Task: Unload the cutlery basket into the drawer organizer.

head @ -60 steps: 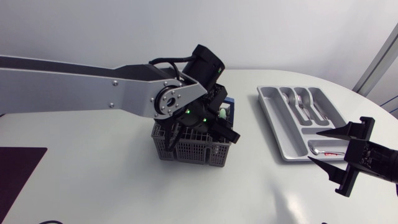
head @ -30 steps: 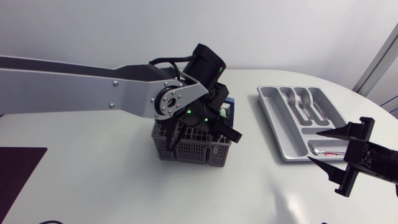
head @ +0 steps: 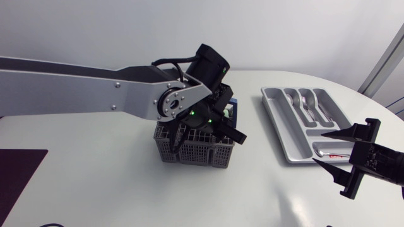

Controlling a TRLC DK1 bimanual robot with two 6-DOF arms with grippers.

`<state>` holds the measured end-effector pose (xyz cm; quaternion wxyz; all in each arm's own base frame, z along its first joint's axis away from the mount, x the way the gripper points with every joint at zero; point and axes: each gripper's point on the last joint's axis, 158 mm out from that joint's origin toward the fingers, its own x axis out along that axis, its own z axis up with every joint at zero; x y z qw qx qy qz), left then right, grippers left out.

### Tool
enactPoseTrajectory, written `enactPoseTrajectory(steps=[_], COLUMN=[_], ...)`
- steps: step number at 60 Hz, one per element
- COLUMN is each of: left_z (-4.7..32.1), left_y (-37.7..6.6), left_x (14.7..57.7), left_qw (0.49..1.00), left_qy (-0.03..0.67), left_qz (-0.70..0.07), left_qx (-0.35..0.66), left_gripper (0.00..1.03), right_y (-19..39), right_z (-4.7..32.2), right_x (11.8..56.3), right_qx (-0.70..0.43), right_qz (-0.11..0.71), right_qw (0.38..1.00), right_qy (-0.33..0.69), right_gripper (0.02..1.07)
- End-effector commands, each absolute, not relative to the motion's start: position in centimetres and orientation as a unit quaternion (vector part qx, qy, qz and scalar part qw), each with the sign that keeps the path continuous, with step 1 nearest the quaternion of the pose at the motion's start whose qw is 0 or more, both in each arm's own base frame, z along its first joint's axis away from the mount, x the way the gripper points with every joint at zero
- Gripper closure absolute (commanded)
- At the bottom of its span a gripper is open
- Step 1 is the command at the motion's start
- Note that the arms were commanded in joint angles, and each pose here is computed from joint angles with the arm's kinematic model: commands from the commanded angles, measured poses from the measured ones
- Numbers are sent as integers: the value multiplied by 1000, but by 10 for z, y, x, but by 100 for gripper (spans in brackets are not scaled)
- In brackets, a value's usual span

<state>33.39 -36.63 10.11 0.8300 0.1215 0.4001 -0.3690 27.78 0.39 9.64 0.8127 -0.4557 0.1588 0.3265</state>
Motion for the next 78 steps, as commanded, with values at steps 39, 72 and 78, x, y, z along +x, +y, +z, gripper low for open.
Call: enactPoseTrajectory(steps=[39, 72, 78], left_z=[155, 213, 223], left_y=[-354, -347, -347], left_x=[321, 297, 290], left_qw=[822, 805, 800], left_qy=[375, 350, 340], left_qz=[-428, -478, -494], left_qx=[32, 4, 6], left_gripper=[96, 95, 95], right_y=[13, 47, 59], right_z=[96, 135, 145], right_x=[272, 260, 253], right_qx=[-446, -370, -336], right_qz=[333, 390, 412], right_qw=[816, 828, 830], right_qy=[156, 161, 171], right_gripper=[26, 24, 24])
